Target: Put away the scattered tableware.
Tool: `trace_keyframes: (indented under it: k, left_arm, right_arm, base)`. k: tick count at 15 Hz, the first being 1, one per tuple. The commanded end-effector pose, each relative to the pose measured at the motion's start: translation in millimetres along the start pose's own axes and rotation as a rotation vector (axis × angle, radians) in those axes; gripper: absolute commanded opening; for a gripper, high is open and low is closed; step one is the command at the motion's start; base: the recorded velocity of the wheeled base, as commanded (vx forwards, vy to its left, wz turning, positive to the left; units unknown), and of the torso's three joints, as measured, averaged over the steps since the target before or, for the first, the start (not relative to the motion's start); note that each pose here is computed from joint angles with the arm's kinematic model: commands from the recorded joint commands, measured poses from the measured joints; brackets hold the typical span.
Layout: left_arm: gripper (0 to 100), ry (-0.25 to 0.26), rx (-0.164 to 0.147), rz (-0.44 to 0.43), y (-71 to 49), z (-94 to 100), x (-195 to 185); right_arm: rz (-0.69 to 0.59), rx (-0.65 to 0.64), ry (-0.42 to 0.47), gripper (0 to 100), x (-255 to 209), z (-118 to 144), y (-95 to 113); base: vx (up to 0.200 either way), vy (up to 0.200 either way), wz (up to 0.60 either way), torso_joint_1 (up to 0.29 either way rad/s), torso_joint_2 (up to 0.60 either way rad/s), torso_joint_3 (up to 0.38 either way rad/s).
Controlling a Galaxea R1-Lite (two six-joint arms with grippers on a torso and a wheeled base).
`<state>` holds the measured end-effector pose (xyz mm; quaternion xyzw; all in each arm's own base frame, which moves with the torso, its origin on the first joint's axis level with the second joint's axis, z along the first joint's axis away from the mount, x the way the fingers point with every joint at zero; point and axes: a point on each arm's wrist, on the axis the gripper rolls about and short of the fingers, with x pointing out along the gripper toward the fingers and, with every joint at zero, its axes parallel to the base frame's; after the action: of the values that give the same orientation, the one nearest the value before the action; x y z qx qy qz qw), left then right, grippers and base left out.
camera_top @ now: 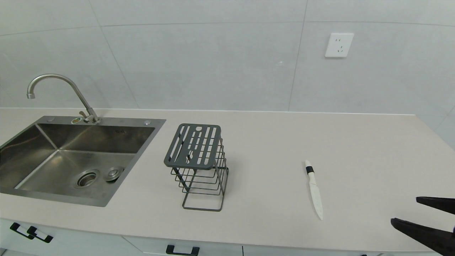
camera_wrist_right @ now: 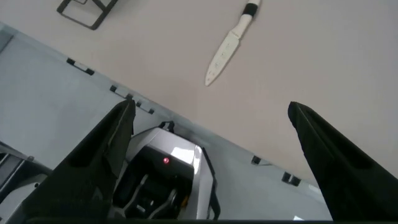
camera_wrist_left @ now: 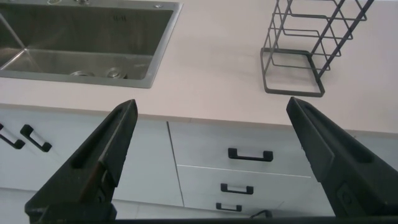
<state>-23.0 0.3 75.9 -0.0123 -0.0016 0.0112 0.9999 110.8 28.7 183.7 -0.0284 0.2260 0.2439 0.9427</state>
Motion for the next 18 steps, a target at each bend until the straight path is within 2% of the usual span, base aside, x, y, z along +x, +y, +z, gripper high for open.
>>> trace_keyframes:
  k: [1,4,7,11,13,15,16,18]
  left_arm:
    - [100,0.001,0.0,0.001,0.0,0.0,0]
    - [100,0.003,0.003,0.001,0.0,-0.2,0]
    - [100,0.003,0.003,0.001,0.0,-0.2,0]
    - [100,0.003,0.003,0.001,0.0,-0.2,0]
    - [100,0.003,0.002,0.001,0.0,-0.2,0]
    - [100,0.003,0.002,0.001,0.0,-0.2,0]
    - [100,0.003,0.002,0.001,0.0,-0.2,0]
    - [100,0.001,0.0,0.001,0.0,0.0,0]
  right_arm:
    - [0.082,-0.038,0.103,100,43,22,6]
    - [0.072,-0.057,0.163,100,76,35,11]
    - [0.032,-0.048,0.163,100,106,37,7]
    - [-0.077,0.125,0.189,100,144,34,14]
    - [-0.186,0.18,0.206,100,166,34,14]
    - [-0.213,0.196,0.222,100,180,33,12]
    - [-0.252,0.192,0.259,100,192,25,10]
    - [-0.277,0.186,0.263,100,209,16,9]
  base:
    - [0.0,0.0,0.0,0.0,0.0,0.0]
    - [0.0,0.0,0.0,0.0,0.0,0.0]
    - [0.0,0.0,0.0,0.0,0.0,0.0]
    - [0.0,0.0,0.0,0.0,0.0,0.0]
    - [0.0,0.0,0.0,0.0,0.0,0.0]
    - [0.0,0.0,0.0,0.0,0.0,0.0]
    - [0.0,0.0,0.0,0.0,0.0,0.0]
    - [0.0,0.0,0.0,0.0,0.0,0.0]
